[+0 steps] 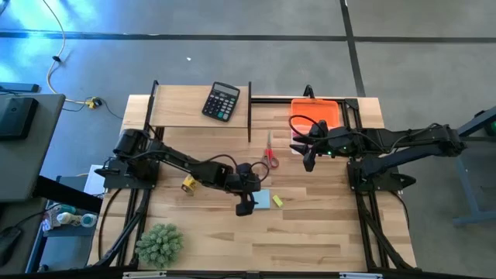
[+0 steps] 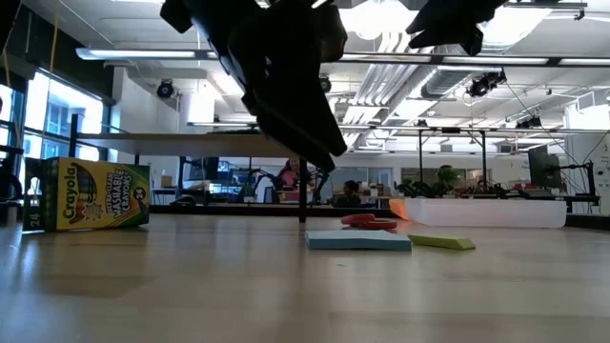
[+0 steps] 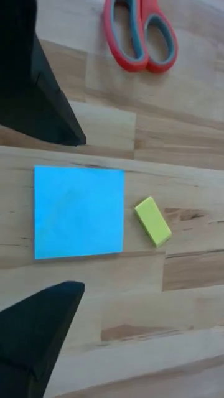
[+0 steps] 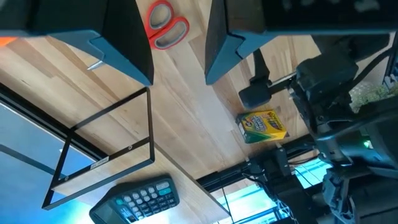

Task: Pack school essentials
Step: Put the blue sticky notes into the orange supply box

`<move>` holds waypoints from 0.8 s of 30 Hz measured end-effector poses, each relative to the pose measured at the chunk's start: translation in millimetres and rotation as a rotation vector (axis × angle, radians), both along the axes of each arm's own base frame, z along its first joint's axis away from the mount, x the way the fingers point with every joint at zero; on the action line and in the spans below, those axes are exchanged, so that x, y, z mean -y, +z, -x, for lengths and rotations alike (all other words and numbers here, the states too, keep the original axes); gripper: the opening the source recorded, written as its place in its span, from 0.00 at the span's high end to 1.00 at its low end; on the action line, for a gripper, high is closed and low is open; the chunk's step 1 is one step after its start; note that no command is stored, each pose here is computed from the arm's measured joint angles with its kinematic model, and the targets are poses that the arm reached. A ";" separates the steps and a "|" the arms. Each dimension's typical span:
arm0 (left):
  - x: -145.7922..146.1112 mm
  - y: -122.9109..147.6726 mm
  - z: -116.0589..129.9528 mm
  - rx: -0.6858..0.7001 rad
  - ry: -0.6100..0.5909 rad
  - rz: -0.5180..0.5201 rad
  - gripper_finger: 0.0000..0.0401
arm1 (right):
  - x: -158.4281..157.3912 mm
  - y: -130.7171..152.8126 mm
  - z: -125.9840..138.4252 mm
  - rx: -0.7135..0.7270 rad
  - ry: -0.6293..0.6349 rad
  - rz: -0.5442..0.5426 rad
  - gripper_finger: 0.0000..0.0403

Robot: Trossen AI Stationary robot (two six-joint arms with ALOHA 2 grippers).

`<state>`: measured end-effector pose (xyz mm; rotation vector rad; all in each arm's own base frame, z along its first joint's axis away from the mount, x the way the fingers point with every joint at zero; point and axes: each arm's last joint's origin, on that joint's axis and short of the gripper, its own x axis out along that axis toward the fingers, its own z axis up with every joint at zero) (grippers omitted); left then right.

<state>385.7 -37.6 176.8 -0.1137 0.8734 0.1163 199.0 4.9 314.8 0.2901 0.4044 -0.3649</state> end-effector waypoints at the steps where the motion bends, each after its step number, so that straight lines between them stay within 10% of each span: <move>1: 0.0 -0.4 -0.4 0.002 -0.001 -0.010 0.06 | 0.0 0.0 0.0 -0.001 0.000 0.000 0.67; 24: 5.4 -24.1 -8.7 -0.014 -0.039 -0.050 0.00 | 0.0 -0.5 0.4 -0.006 0.000 0.000 0.67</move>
